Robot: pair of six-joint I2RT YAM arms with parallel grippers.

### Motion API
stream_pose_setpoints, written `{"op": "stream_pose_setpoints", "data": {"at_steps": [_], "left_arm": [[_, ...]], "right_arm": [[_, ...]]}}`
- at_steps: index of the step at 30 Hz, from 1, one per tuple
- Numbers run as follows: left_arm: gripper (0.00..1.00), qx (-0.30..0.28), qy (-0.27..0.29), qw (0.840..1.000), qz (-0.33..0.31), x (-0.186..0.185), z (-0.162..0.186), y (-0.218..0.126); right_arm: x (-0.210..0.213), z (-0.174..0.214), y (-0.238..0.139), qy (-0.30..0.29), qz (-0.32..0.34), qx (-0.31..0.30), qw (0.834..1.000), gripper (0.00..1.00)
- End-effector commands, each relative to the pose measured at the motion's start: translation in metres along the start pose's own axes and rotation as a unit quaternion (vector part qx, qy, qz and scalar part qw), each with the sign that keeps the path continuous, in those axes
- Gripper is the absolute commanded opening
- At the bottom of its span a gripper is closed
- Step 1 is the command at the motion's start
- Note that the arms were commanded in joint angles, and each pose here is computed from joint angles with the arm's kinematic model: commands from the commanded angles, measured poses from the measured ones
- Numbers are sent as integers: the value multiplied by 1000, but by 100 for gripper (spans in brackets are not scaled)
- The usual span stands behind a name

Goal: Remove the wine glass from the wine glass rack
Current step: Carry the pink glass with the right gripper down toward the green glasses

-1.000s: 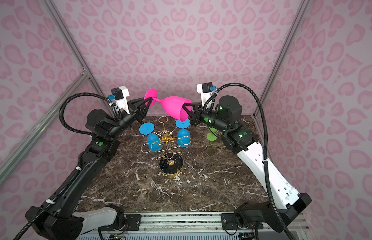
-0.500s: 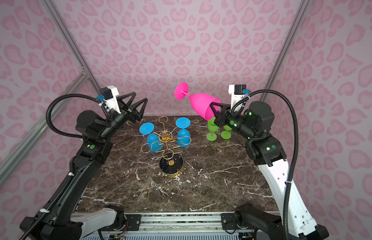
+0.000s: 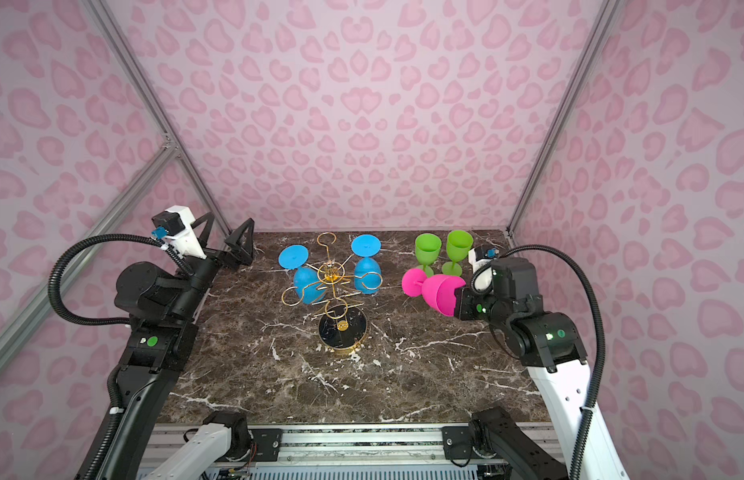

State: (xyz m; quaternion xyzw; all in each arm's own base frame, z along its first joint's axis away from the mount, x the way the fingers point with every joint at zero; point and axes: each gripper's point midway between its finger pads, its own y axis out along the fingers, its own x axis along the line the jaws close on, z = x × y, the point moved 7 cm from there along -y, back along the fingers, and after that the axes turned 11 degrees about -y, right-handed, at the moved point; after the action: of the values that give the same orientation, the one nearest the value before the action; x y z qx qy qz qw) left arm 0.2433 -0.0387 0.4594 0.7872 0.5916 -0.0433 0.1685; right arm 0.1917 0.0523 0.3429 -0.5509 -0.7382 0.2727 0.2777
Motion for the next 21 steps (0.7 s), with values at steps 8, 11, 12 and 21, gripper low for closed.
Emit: {"op": "stream_pose_setpoints", "data": {"at_steps": [8,11,12,21], "left_arm": [[98,-21,71,994,-81,21,7,-18],[97,-21,76,993,-85,23,12,-19],[97,-22,78,993,-86,24,12,-20],[97,-25,115,989,-95,27,27,-29]], "right_arm": [[-50,23,33,3,141,188,972,0],[-60,16,38,3,164,205,965,0],[-64,14,41,2,174,213,961,0],[-107,1,81,33,221,277,934,0]]}}
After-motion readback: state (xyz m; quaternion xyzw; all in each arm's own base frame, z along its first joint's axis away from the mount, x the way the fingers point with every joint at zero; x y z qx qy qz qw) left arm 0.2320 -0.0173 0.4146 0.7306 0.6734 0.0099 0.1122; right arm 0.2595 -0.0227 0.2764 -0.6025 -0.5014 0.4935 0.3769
